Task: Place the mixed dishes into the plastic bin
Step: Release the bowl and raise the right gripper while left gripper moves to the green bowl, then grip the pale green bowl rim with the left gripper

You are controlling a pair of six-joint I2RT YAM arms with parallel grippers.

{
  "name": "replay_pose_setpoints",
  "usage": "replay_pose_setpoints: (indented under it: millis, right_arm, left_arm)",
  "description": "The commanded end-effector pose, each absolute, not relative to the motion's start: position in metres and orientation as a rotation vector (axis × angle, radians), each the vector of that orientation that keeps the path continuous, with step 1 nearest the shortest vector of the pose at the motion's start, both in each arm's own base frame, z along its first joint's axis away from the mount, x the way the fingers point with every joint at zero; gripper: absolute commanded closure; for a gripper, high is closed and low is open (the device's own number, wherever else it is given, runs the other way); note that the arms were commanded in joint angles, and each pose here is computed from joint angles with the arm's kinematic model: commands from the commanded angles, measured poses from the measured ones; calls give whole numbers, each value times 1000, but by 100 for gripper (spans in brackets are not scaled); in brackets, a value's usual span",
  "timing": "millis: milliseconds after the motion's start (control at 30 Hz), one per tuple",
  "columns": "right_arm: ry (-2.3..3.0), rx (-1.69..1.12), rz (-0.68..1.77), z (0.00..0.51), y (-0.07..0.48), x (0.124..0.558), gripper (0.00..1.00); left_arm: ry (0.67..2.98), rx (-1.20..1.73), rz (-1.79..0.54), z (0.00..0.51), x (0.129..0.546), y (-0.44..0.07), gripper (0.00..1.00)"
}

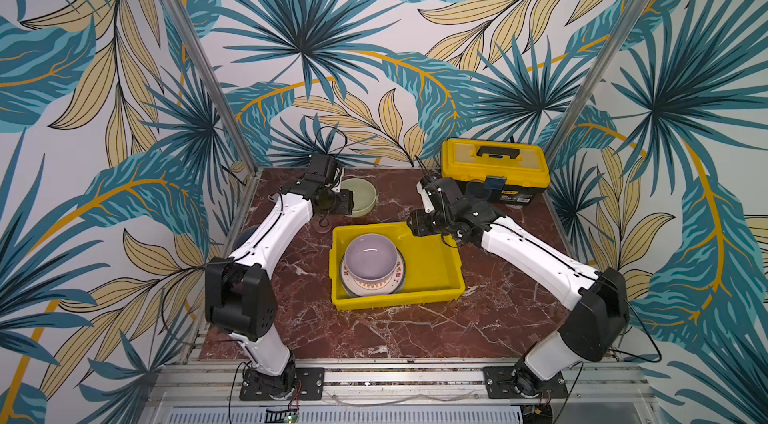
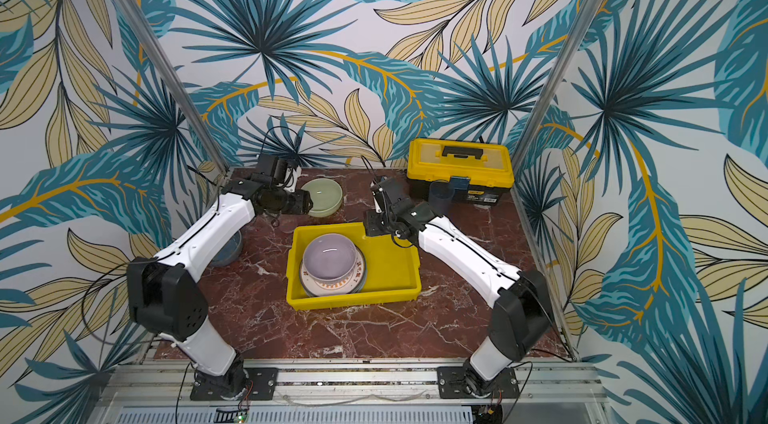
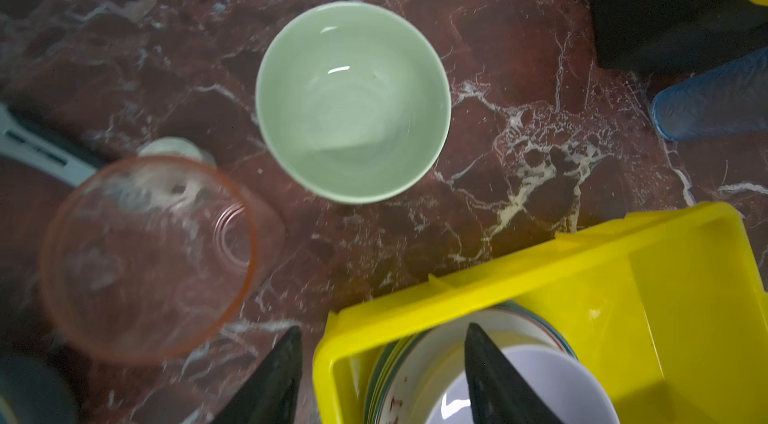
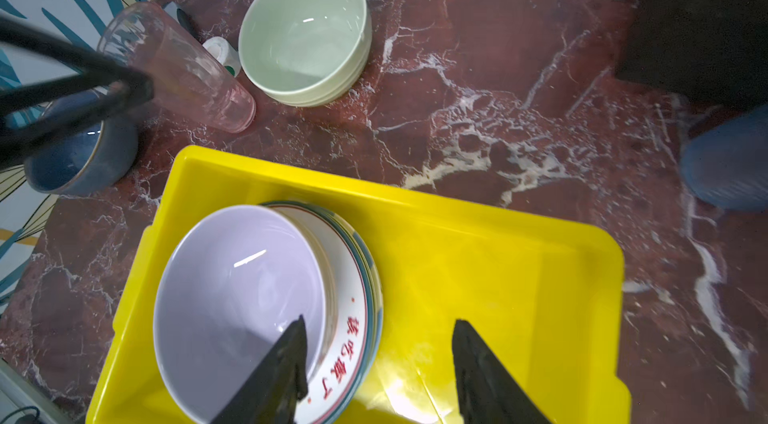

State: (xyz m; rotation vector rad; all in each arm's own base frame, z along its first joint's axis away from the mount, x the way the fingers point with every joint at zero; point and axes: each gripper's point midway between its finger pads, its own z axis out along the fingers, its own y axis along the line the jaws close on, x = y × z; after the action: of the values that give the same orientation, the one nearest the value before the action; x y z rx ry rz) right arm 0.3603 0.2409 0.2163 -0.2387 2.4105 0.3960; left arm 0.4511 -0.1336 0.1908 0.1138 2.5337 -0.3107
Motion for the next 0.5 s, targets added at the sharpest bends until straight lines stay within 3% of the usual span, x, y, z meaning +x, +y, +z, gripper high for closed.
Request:
replay_pose_setpoints:
  millis: [0, 467]
  right_arm:
    - [2448, -187, 348, 203, 219, 345, 42]
    - [2453, -78, 348, 197, 179, 317, 41]
  left_arm:
    - [2503, 259, -326, 189, 477, -158, 40]
    - [2561, 387, -208, 114, 551, -210, 47]
